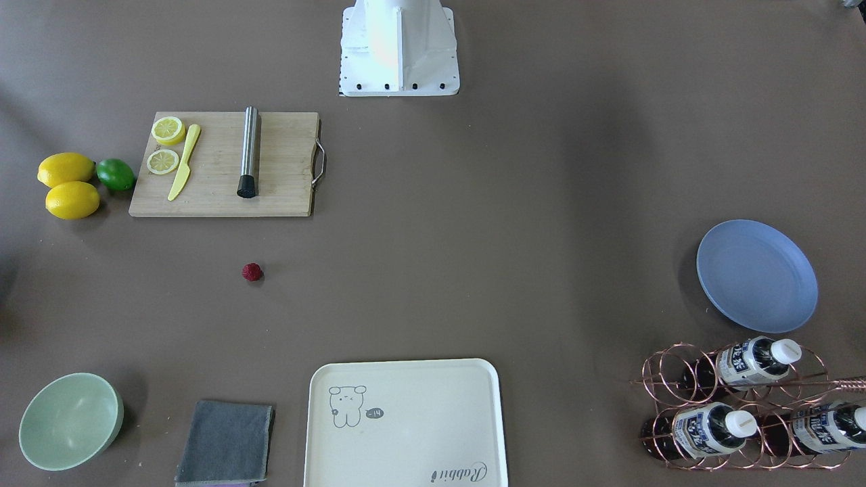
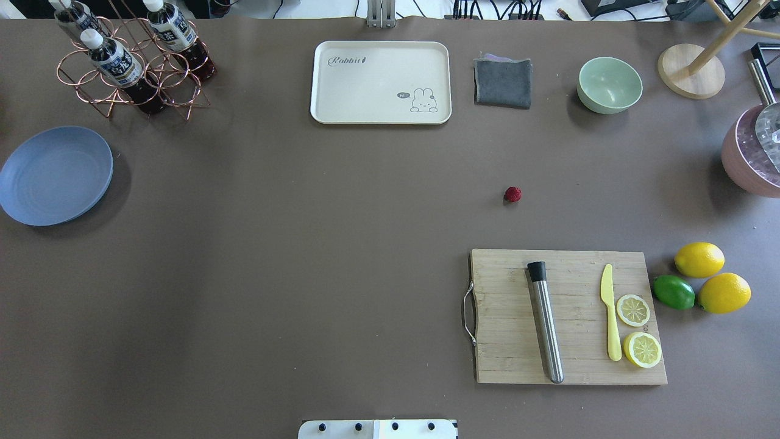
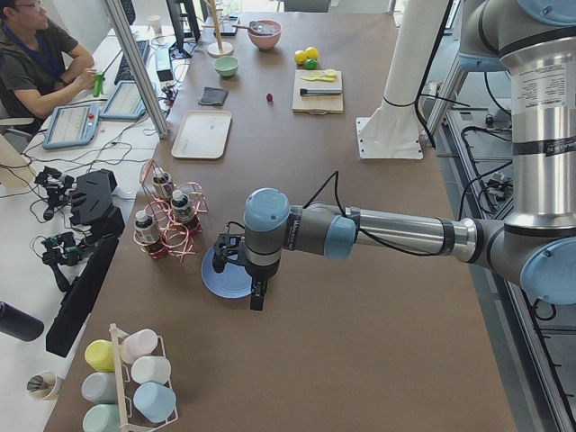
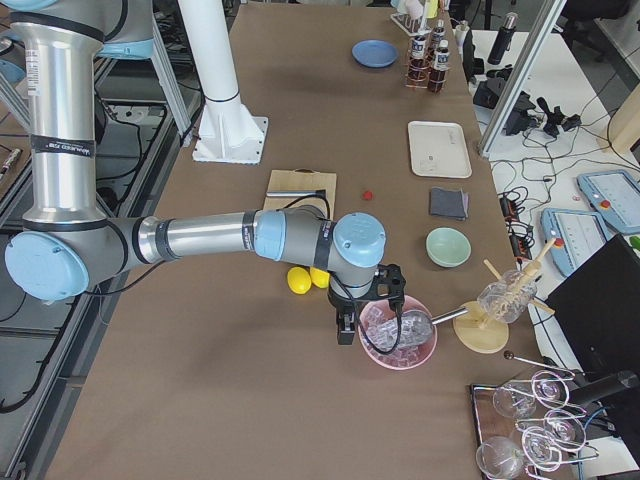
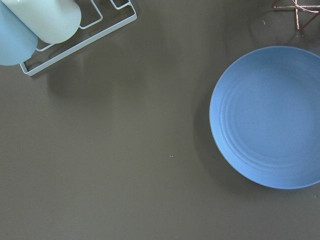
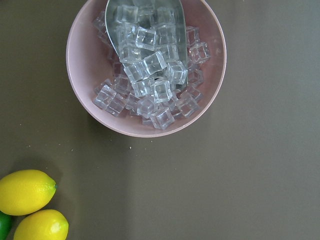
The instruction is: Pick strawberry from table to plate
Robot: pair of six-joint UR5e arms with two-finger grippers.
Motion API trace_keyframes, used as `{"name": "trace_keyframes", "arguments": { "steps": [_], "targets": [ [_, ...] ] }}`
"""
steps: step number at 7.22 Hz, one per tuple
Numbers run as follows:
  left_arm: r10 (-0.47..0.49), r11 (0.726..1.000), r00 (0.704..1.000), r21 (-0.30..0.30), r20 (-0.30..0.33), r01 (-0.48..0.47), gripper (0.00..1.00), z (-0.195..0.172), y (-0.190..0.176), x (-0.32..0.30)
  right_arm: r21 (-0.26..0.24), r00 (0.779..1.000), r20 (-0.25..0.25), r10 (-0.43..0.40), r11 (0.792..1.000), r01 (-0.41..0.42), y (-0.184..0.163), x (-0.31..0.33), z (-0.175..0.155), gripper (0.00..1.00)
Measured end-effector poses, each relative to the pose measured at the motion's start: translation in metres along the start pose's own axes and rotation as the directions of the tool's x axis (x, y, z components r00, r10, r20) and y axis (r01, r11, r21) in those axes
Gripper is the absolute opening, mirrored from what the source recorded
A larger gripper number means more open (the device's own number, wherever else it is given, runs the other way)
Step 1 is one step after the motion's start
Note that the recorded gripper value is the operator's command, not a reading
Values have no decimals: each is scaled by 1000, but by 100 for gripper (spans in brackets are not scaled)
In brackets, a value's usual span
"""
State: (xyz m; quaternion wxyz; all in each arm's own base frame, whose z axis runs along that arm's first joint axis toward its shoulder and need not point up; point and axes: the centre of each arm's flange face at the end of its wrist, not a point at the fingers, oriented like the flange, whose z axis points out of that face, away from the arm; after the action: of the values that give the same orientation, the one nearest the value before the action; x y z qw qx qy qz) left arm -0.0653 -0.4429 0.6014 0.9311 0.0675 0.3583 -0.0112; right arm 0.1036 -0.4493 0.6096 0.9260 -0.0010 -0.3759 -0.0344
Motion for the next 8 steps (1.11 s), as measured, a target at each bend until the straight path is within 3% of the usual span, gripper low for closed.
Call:
{"name": "trace_keyframes", "arguments": {
  "steps": [8],
  "targets": [
    [-10, 1000, 998, 10, -67, 11, 98, -7, 18, 3, -1, 1000, 2, -11, 1000, 11, 4, 2, 4, 100]
  ]
}}
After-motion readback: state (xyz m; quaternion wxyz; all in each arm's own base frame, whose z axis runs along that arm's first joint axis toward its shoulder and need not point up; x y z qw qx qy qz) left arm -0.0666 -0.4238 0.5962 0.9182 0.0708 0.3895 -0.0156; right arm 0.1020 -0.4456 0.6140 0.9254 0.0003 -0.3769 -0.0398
